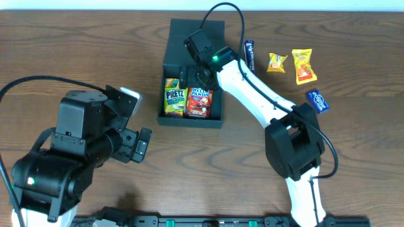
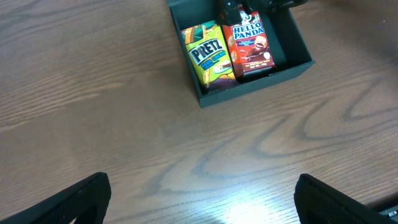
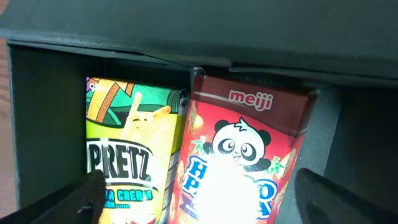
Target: Pack container
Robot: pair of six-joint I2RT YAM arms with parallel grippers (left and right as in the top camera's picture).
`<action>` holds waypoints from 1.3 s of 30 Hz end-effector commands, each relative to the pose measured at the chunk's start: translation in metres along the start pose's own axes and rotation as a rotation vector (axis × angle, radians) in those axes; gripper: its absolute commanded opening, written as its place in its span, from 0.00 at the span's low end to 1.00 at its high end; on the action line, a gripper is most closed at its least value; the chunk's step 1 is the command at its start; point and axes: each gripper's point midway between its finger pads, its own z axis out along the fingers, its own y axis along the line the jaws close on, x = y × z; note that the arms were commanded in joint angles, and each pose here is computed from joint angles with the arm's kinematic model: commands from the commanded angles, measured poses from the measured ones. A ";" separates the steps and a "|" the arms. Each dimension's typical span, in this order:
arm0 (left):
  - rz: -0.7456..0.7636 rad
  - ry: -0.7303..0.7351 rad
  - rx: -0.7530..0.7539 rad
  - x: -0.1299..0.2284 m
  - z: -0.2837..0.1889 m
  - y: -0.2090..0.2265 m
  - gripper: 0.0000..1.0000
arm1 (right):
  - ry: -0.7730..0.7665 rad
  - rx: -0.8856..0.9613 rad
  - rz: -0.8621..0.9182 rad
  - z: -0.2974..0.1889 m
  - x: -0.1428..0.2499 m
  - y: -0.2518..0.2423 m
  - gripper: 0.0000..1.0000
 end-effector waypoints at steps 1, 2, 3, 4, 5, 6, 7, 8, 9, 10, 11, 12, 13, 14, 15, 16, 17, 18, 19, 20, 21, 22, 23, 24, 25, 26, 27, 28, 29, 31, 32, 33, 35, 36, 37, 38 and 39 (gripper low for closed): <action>0.008 0.003 0.007 0.001 0.000 0.000 0.95 | -0.016 -0.001 -0.002 -0.008 -0.005 0.006 0.98; 0.008 0.003 0.007 0.001 0.000 0.000 0.95 | -0.017 -0.002 -0.010 -0.012 -0.006 0.007 0.99; 0.008 0.003 0.007 0.001 0.000 0.000 0.95 | -0.022 -0.004 -0.026 -0.017 -0.009 0.008 0.99; 0.008 0.003 0.007 0.001 0.000 0.000 0.95 | -0.027 -0.007 -0.040 -0.022 -0.011 0.010 0.98; 0.008 0.003 0.007 0.001 0.000 0.000 0.95 | -0.038 -0.014 -0.067 -0.028 -0.015 0.013 0.96; 0.008 0.003 0.007 0.001 0.000 0.000 0.95 | -0.056 -0.019 -0.097 -0.037 -0.020 0.016 0.92; 0.008 0.003 0.007 0.001 0.000 0.000 0.95 | -0.070 -0.015 -0.112 -0.042 -0.024 0.017 0.84; 0.008 0.003 0.007 0.001 0.000 0.000 0.95 | -0.077 -0.004 -0.113 -0.046 -0.026 0.016 0.73; 0.008 0.003 0.007 0.001 0.000 0.000 0.95 | -0.081 0.009 -0.113 -0.048 -0.027 0.014 0.58; 0.008 0.003 0.007 0.001 0.000 0.000 0.95 | -0.075 0.024 -0.110 -0.049 -0.027 0.010 0.36; 0.008 0.003 0.007 0.001 0.000 0.000 0.95 | -0.064 0.031 -0.107 -0.049 -0.025 0.007 0.22; 0.008 0.003 0.007 0.001 0.000 0.000 0.95 | -0.052 0.039 -0.104 -0.048 -0.022 0.004 0.09; 0.008 0.003 0.007 0.001 0.000 0.000 0.95 | -0.041 0.056 -0.093 -0.047 -0.020 0.000 0.02; 0.008 0.003 0.007 0.001 0.000 0.000 0.95 | -0.031 0.075 -0.077 -0.045 -0.017 -0.004 0.02; 0.008 0.003 0.007 0.001 0.000 0.000 0.95 | -0.024 0.089 -0.067 -0.043 -0.014 -0.007 0.01; 0.008 0.003 0.007 0.001 0.000 0.000 0.95 | -0.018 0.106 -0.053 -0.041 -0.012 -0.011 0.01; 0.008 0.003 0.007 0.001 0.000 0.000 0.95 | -0.012 0.123 -0.035 -0.037 -0.010 -0.015 0.01; 0.008 0.003 0.007 0.001 0.000 0.000 0.95 | -0.010 0.137 -0.022 -0.036 -0.009 -0.019 0.01; 0.008 0.003 0.007 0.001 0.000 0.000 0.95 | -0.007 0.155 -0.005 -0.032 -0.008 -0.023 0.02; 0.008 0.003 0.007 0.001 0.000 0.000 0.95 | -0.010 0.175 0.010 -0.029 -0.008 -0.027 0.02; 0.008 0.003 0.007 0.001 0.000 0.000 0.95 | -0.015 0.191 0.015 -0.027 -0.009 -0.030 0.02; 0.008 0.003 0.007 0.001 0.000 0.000 0.95 | -0.016 0.206 0.018 -0.023 -0.009 -0.032 0.02; 0.008 0.003 0.007 0.001 0.000 0.000 0.95 | -0.008 0.212 0.017 -0.019 -0.007 -0.034 0.02; 0.008 0.003 0.007 0.001 0.000 0.000 0.95 | 0.003 0.218 0.018 -0.013 -0.005 -0.035 0.02; 0.008 0.003 0.007 0.001 0.000 0.000 0.95 | 0.015 0.227 0.018 -0.007 -0.003 -0.037 0.02; 0.008 0.003 0.007 0.001 0.000 0.000 0.95 | 0.026 0.235 0.025 -0.003 0.000 -0.039 0.02; 0.008 0.003 0.007 0.001 0.000 0.000 0.95 | 0.040 0.246 0.032 0.003 0.003 -0.042 0.02; 0.008 0.003 0.007 0.001 0.000 0.000 0.95 | 0.050 0.253 0.032 0.008 0.005 -0.044 0.02; 0.008 0.003 0.007 0.001 0.000 0.000 0.95 | 0.057 0.258 0.033 0.012 0.007 -0.045 0.01; 0.008 0.003 0.007 0.001 0.000 0.000 0.95 | 0.064 0.267 0.033 0.016 0.008 -0.048 0.02; 0.008 0.003 0.007 0.001 0.000 0.000 0.95 | 0.066 0.276 0.037 0.018 0.009 -0.049 0.01; 0.008 0.003 0.007 0.001 0.000 0.000 0.95 | 0.063 0.298 0.055 0.018 0.010 -0.054 0.02; 0.008 0.003 0.007 0.001 0.000 0.000 0.95 | 0.060 0.331 0.073 0.018 0.011 -0.060 0.02; 0.008 0.003 0.007 0.001 0.000 0.000 0.95 | 0.063 0.333 0.072 0.019 0.012 -0.060 0.02; 0.008 0.003 0.007 0.001 0.000 0.000 0.95 | 0.065 0.334 0.073 0.019 0.012 -0.060 0.01; 0.008 0.003 0.007 0.001 0.000 0.000 0.95 | 0.067 0.335 0.073 0.019 0.013 -0.061 0.02; 0.008 0.003 0.007 0.001 0.000 0.000 0.95 | 0.067 0.335 0.072 0.019 0.013 -0.061 0.01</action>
